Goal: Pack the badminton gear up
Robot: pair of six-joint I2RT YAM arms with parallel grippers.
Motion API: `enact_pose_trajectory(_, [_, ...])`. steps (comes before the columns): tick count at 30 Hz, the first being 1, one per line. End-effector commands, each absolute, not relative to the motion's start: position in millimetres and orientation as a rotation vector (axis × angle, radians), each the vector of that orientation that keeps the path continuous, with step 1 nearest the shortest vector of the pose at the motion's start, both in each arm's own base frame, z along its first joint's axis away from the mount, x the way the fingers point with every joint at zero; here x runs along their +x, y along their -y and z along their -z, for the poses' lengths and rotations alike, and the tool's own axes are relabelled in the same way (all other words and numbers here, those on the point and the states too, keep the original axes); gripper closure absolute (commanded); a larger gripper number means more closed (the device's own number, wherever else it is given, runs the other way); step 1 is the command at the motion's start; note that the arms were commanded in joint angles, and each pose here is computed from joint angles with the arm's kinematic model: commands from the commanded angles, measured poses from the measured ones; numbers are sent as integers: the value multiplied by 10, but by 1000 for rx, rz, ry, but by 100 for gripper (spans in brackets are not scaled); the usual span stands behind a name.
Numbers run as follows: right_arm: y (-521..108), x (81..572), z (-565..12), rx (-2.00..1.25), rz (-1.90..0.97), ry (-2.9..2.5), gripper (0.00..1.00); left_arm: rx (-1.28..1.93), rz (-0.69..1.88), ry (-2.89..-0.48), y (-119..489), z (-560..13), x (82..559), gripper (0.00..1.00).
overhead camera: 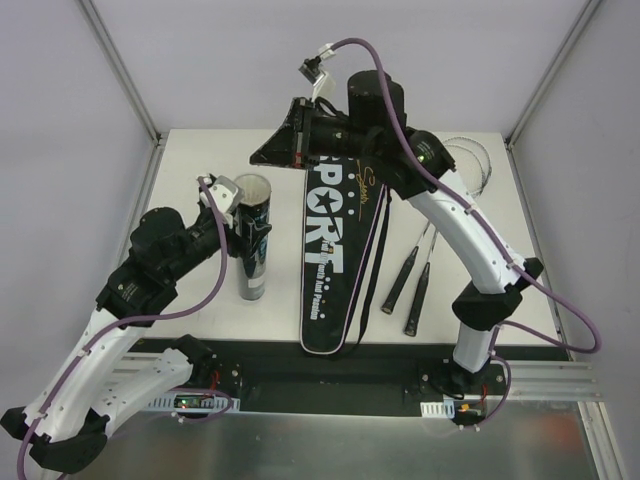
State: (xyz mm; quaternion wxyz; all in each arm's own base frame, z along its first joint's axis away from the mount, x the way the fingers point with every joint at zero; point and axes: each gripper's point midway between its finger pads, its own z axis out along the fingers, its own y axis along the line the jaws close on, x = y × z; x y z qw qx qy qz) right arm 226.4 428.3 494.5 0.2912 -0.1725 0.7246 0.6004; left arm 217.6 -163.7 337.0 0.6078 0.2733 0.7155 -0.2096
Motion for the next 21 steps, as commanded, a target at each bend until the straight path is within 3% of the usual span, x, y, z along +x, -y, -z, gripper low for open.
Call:
enact_pose_trajectory(1, [-4379, 2101, -4837, -523, -1608, -1945, 99, 640, 479, -1560, 1652, -3611, 2173, 100])
enact_pose_trajectory(5, [-4492, 2072, -4031, -534, -1479, -2149, 99, 656, 483, -1557, 1680, -3628, 2181, 100])
enact_pose_trajectory(8, [-4484, 2052, -4007, -542, -1464, -2149, 99, 662, 476, -1552, 1676, -3642, 2183, 100])
enact_pose_trajectory(15, [-4314, 2129, -5205, -510, -1633, -1851, 99, 653, 474, -1571, 1665, -3564, 2188, 100])
enact_pose_trajectory(21, [-3658, 2302, -5627, -368, -1596, -1732, 97, 608, 450, -1612, 1607, -3442, 2229, 100])
